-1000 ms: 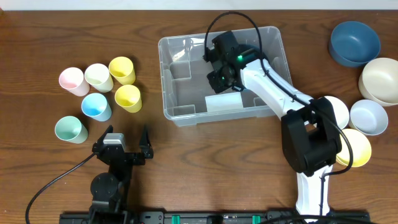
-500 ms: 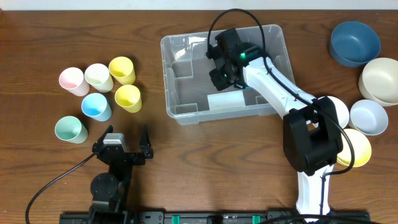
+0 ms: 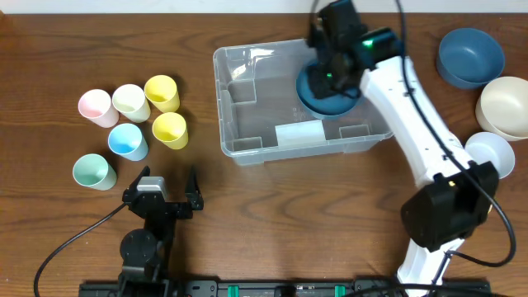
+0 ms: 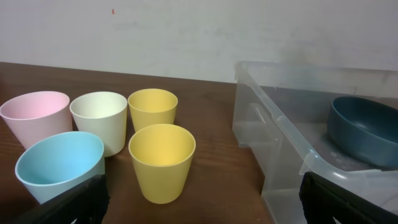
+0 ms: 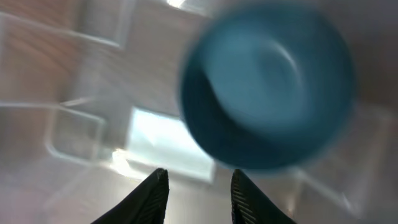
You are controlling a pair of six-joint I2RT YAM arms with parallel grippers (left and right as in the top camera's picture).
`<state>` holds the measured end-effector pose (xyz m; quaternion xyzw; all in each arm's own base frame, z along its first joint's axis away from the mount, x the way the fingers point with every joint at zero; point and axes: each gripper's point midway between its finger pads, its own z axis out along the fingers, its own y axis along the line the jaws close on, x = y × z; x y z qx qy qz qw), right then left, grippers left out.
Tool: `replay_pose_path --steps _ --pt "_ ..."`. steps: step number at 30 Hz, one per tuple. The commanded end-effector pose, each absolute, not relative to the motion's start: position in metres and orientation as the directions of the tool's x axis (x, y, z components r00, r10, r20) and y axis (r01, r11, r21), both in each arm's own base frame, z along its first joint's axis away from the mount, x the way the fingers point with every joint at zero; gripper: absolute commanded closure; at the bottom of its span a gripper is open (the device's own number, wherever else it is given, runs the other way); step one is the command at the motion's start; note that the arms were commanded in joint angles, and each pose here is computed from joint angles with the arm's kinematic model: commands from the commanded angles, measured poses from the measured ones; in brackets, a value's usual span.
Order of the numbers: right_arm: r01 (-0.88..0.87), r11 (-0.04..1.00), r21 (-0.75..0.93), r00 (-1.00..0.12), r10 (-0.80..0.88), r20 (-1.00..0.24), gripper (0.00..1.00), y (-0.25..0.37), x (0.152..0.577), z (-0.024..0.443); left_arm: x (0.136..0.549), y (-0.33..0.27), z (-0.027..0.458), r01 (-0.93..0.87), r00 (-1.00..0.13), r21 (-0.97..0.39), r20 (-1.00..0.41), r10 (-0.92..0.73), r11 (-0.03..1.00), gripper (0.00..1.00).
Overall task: Pack container
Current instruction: 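Lower the teal bowl into the container and open the right gripper, then move the right gripper to the second dark teal bowl and grasp its rim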
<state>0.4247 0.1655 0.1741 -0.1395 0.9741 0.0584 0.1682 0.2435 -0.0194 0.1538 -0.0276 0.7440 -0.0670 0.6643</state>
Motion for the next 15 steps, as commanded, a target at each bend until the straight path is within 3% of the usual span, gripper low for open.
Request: replay_pose_path --steps 1,10,15 --pt "-0.128 0.990 0.057 -0.944 -0.104 -0.313 0.66 0.129 0.431 0.170 0.243 -0.017 0.136 0.029 -0.162 -0.119 -0.980 -0.113 0.992 0.02" --pt "0.215 0.973 0.088 -0.900 0.232 -0.368 0.58 -0.004 0.457 0.185 0.243 -0.017 0.136 0.029 -0.162 -0.119 -0.980 -0.113 0.992 0.02" --pt "0.202 0.979 0.033 -0.862 0.194 -0.469 0.56 -0.066 0.482 0.188 0.243 -0.017 0.136 0.029 -0.162 -0.119 -0.980 -0.113 0.992 0.02"
